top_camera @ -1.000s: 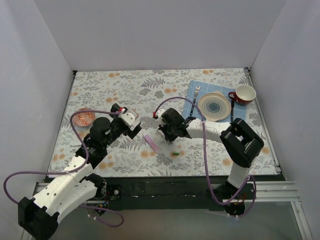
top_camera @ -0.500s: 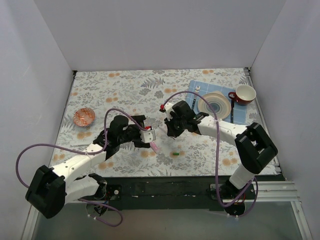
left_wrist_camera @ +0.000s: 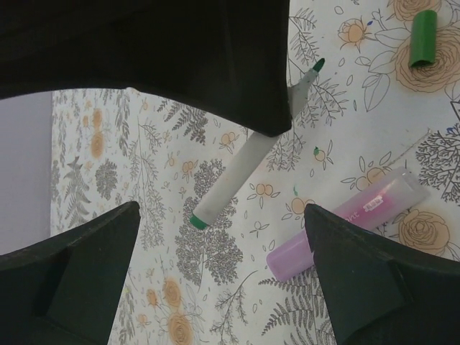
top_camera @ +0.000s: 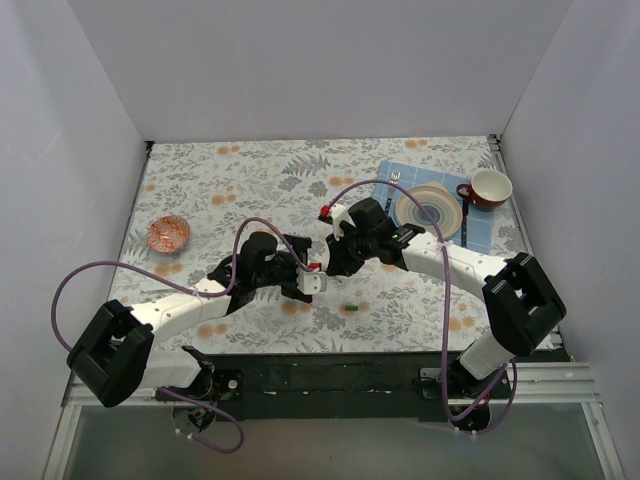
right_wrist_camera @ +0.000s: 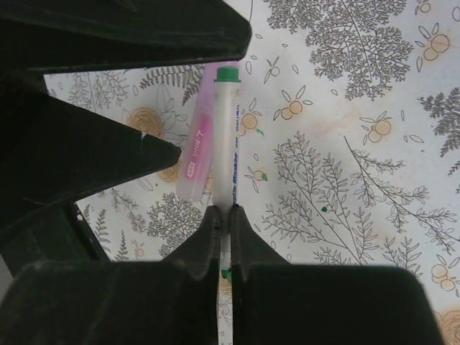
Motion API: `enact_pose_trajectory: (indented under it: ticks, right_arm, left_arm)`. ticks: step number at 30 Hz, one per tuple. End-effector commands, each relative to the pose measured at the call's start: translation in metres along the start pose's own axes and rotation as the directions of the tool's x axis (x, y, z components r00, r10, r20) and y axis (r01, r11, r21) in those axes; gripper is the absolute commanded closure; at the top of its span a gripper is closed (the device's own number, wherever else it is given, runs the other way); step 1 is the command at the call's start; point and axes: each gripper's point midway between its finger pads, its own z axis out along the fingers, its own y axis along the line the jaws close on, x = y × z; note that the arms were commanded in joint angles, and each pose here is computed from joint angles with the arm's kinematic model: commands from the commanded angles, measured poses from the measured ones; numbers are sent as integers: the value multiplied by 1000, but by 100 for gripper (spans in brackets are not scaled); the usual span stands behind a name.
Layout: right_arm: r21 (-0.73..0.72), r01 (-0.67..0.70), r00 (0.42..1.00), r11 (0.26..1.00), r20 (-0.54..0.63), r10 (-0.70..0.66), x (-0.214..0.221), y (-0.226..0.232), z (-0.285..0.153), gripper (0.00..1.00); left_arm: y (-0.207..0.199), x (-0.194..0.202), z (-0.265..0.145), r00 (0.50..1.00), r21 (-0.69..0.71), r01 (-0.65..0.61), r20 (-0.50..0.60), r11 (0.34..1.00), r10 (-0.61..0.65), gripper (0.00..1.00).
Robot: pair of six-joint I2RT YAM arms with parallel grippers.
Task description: Insert the pens into the pen caps
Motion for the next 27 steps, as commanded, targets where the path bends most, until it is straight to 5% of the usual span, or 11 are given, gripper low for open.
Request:
enact_pose_trajectory:
  ticks: [1, 13, 19, 23, 27]
  right_arm:
    - [-85, 19, 997, 996, 81, -12, -23, 22, -12, 99]
    - [-132, 28, 993, 991, 121, -12, -31, 38, -29, 99]
    - [-128, 33, 993, 991, 119, -17, -32, 39, -33, 99]
    - [-137, 26, 993, 990, 118, -10, -32, 41, -34, 99]
    - [-39, -26, 988, 999, 152, 32, -40, 26, -36, 99]
  left_arm:
    - [18, -11, 2, 997, -60, -69, 21, 996, 71, 2]
    - [3, -23, 4, 992, -25, -117, 41, 993, 118, 15]
    - [2, -33, 1, 992, -15, -110, 55, 994, 111, 42]
    - [-4, -36, -1, 995, 3, -72, 73, 997, 72, 85]
    - [5, -27, -7, 999, -55, -37, 10, 998, 38, 89]
